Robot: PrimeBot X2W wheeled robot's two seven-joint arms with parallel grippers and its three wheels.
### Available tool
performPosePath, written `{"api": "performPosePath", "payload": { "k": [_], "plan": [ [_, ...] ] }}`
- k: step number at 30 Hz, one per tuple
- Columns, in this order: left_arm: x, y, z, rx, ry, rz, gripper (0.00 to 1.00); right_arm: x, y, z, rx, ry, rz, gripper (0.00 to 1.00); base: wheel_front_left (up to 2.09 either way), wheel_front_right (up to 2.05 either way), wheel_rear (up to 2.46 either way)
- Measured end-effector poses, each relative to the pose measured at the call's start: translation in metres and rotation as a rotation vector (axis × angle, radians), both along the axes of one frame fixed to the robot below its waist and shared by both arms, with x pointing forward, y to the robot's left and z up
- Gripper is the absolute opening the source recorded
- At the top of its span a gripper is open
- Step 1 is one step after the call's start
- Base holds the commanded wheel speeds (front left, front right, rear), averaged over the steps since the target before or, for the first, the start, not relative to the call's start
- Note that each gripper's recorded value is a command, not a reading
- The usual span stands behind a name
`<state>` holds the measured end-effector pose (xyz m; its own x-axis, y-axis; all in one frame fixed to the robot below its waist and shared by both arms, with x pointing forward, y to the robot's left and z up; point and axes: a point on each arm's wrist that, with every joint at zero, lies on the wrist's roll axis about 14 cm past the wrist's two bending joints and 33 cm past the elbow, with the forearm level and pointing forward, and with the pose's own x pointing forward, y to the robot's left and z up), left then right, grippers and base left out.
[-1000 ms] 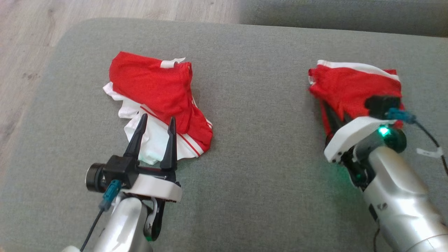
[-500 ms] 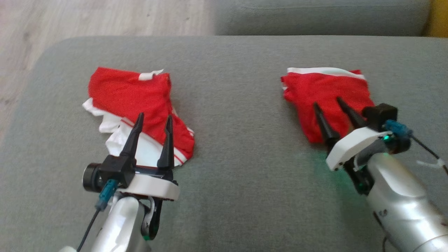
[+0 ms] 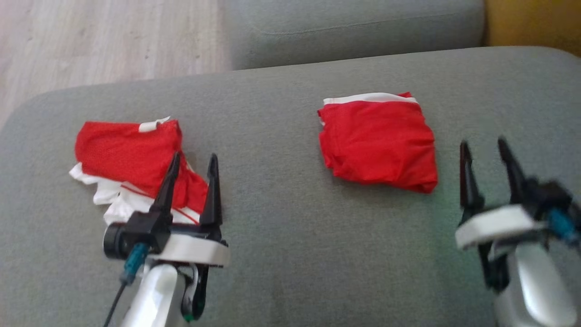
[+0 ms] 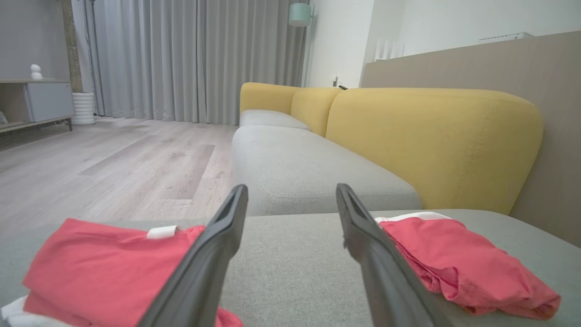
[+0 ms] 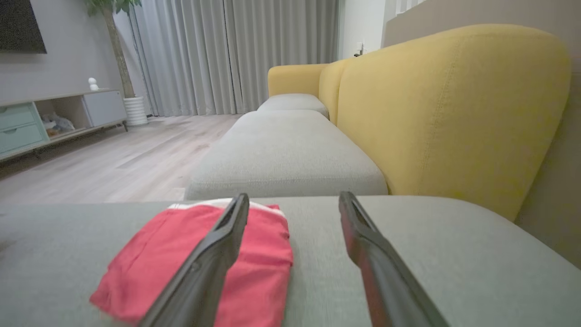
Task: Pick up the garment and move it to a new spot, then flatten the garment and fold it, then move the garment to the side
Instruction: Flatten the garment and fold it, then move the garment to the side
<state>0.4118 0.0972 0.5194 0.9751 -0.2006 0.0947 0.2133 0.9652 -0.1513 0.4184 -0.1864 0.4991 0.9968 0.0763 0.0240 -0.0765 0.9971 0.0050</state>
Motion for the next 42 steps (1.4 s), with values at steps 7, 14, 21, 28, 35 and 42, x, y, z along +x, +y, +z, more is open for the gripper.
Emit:
{"api": "performPosePath", "payload": {
  "k": [7,14,21,28,35,42],
  "plan": [
    [-0.005,-0.001,-0.016,-0.001,0.045,0.006,1.0,-0.024,-0.007,-0.008,-0.02,0.007,-0.043,1.0,0.0,0.0,0.0],
    [-0.002,0.006,-0.026,-0.002,0.07,0.024,1.0,-0.017,-0.003,-0.013,0.01,0.017,-0.038,1.0,0.0,0.0,0.0],
    [0.009,0.01,-0.039,0.003,0.102,0.032,1.0,0.025,0.012,-0.015,-0.003,0.023,0.005,0.0,0.0,0.0,0.0],
    [0.025,0.019,-0.046,0.007,0.113,0.051,1.0,0.08,0.034,-0.043,-0.009,0.119,0.049,0.0,0.0,0.0,0.0],
    [0.03,0.032,-0.066,0.014,0.169,0.086,1.0,0.122,0.052,-0.089,-0.064,0.243,0.104,0.0,0.0,0.0,0.0],
    [0.029,0.047,-0.072,0.022,0.188,0.129,1.0,0.129,0.075,-0.122,-0.084,0.343,0.166,0.0,0.0,0.0,0.0]
  ]
}}
